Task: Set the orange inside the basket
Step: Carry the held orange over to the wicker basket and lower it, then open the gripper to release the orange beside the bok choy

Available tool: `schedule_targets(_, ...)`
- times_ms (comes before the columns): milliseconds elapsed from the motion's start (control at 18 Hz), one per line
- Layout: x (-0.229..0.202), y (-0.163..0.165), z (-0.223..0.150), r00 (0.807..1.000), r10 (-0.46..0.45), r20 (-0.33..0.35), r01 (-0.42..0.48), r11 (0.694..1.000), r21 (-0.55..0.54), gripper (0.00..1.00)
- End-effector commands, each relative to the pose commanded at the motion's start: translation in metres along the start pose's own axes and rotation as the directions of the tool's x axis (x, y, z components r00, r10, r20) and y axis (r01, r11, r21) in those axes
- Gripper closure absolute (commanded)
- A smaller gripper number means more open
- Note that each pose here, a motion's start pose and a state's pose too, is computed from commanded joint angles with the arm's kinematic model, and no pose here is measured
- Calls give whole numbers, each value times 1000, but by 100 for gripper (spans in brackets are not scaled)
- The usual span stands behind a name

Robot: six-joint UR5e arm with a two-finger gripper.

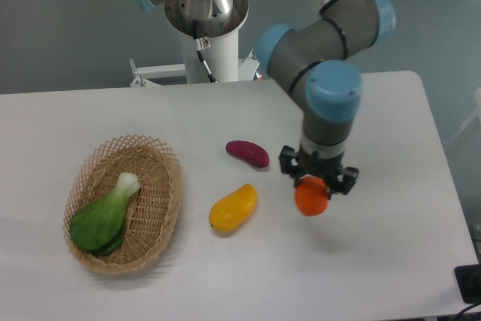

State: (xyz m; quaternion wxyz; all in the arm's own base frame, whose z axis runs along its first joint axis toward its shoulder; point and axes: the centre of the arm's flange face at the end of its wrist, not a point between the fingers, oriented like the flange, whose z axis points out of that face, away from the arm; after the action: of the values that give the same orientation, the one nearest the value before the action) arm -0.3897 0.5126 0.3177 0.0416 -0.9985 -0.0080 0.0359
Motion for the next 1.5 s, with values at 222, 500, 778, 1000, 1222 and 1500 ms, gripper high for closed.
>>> schedule_targets(222,77,-48,-1,998,68,-7,-68,998,6,32)
schedule_targets(500,146,-82,2,990,143,-8,-143,989,21,32)
schedule_targets(778,200,-104,4,973,231,3,-231,972,45,32)
schedule_targets(1000,235,-122,19,957,290,22,-291,954,65,32)
schedule_targets(1222,258,-134,43,942,332,44,-334,941,51,30)
schedule_targets(1500,271,-137,59,936,351,27,-352,935,34,23)
